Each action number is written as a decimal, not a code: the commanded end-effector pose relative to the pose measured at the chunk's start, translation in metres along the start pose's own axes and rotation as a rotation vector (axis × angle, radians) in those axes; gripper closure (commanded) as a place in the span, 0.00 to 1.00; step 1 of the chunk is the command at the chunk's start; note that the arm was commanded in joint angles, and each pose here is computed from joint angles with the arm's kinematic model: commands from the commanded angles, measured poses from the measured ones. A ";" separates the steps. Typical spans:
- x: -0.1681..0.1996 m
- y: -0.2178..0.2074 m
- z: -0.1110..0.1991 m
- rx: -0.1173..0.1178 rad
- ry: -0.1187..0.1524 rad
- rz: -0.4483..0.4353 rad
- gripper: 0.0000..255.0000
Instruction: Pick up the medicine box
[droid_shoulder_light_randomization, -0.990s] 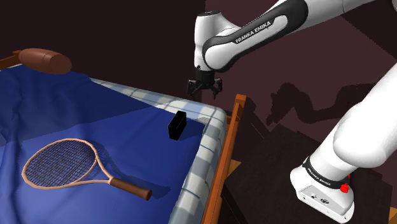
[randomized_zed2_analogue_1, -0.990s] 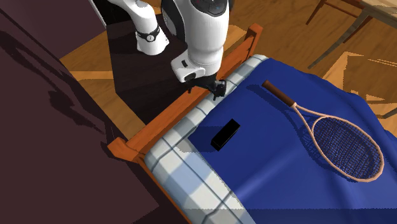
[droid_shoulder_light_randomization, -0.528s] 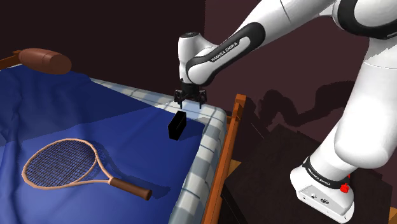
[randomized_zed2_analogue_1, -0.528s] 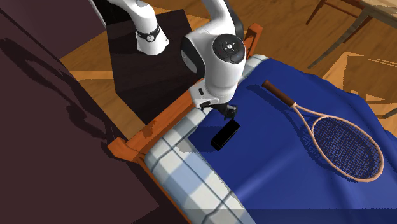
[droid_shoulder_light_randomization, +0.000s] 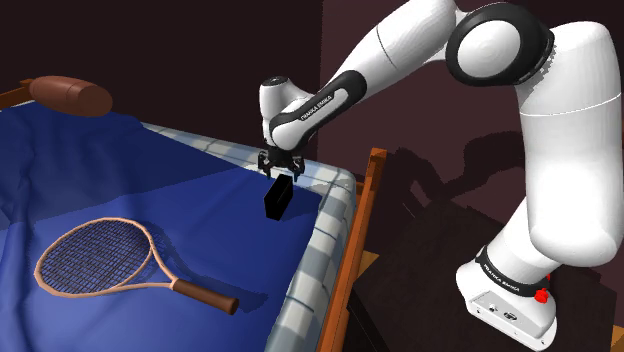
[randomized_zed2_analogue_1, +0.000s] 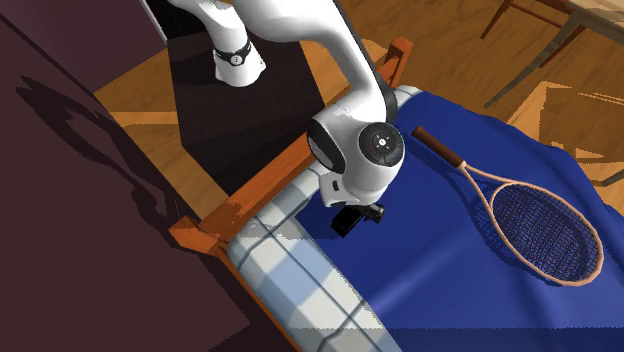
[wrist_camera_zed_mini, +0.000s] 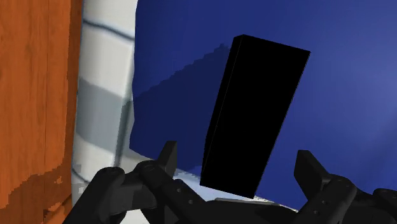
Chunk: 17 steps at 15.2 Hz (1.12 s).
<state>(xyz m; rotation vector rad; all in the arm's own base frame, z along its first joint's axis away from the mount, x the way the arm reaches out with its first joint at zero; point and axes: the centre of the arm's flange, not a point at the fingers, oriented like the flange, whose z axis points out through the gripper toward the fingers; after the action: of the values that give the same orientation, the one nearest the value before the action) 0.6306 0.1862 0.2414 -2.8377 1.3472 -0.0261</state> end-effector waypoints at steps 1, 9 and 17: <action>0.006 -0.007 0.015 0.000 -0.001 0.017 0.00; 0.005 -0.007 0.050 0.000 -0.001 0.017 0.00; 0.005 -0.007 0.050 0.000 -0.001 0.017 1.00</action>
<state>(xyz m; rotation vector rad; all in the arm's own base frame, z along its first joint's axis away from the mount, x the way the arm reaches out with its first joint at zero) 0.6404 0.1858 0.1928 -2.8236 1.3724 -0.0282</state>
